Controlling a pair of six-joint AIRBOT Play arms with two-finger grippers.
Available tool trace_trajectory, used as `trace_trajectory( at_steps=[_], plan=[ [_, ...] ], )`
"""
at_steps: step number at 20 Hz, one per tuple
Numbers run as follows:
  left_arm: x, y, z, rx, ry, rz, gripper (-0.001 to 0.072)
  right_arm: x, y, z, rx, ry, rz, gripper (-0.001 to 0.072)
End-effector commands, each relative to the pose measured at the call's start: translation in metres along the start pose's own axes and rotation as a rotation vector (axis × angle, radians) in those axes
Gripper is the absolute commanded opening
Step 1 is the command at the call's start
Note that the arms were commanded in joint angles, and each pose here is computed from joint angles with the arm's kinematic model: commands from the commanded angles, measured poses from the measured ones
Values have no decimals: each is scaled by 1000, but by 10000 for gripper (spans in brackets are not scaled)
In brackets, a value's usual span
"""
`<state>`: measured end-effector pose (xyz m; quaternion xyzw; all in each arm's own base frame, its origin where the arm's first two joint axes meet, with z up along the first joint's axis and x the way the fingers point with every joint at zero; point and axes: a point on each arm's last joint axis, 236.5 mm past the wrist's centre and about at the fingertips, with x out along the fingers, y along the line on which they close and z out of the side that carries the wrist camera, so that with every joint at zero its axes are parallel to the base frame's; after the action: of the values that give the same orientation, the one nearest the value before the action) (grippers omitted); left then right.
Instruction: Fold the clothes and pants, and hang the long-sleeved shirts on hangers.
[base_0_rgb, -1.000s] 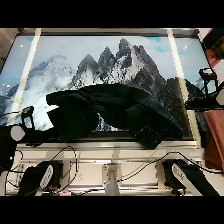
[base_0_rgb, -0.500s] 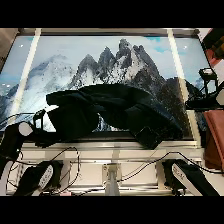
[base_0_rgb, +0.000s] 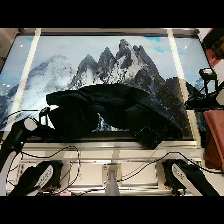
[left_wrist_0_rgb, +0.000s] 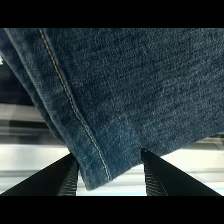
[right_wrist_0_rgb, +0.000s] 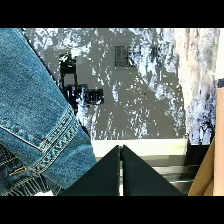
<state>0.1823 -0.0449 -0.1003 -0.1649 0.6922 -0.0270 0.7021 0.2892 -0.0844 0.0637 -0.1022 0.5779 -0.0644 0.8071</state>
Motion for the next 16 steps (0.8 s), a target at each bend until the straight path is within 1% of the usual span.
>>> trace_trajectory(
  at_steps=[1, 4, 6, 10, 13, 16],
  plan=[
    [1, 12, -2, 41, 11, 48, 422, 0, 0, 0, 0, 0, 0, 54],
    [-1, 33, -14, 82, 67, 135, 422, 0, 0, 0, 0, 0, 0, 54],
    [0, 29, -9, 75, 46, 119, 422, 0, 0, 0, 0, 0, 0, 54],
    [8, 12, -9, 85, 25, 39, 422, 0, 0, 0, 0, 0, 0, 54],
    [12, 14, -9, 81, 17, 41, 422, 0, 0, 0, 0, 0, 0, 54],
    [16, 7, -9, 62, 7, 7, 417, 0, 0, 0, 0, 0, 0, 54]
  ],
)
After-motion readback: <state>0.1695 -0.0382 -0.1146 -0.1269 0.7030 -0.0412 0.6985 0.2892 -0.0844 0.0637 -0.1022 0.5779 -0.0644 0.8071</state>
